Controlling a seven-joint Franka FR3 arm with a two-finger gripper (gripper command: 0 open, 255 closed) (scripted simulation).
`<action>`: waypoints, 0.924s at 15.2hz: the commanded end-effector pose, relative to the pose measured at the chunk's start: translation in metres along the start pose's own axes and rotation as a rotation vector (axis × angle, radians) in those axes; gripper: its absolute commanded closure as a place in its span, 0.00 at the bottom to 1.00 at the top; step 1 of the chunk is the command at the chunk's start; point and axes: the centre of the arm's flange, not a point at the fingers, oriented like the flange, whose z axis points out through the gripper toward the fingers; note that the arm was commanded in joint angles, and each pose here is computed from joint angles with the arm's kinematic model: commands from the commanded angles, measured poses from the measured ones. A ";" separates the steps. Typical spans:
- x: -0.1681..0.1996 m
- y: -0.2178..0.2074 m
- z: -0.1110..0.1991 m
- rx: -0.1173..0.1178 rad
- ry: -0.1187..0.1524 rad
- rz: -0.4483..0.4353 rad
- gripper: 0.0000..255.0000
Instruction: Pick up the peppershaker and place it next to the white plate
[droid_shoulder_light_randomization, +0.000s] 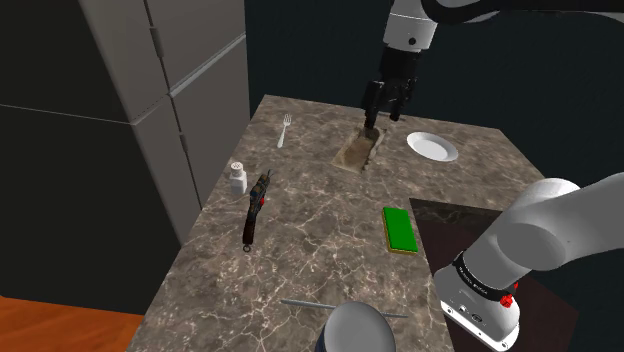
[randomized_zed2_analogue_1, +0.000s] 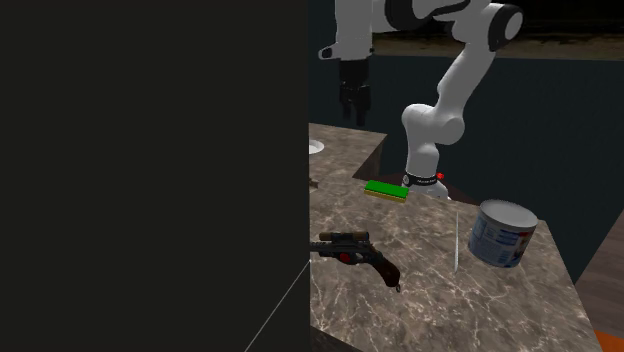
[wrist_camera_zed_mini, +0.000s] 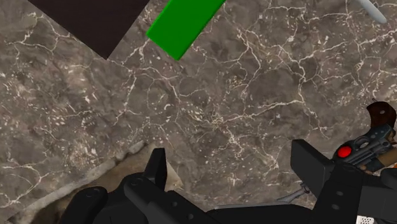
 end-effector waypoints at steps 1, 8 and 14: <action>0.015 -0.020 0.008 -0.003 0.004 -0.003 0.00; 0.069 -0.087 0.043 -0.017 0.015 -0.013 0.00; 0.115 -0.144 0.074 -0.030 0.024 -0.022 0.00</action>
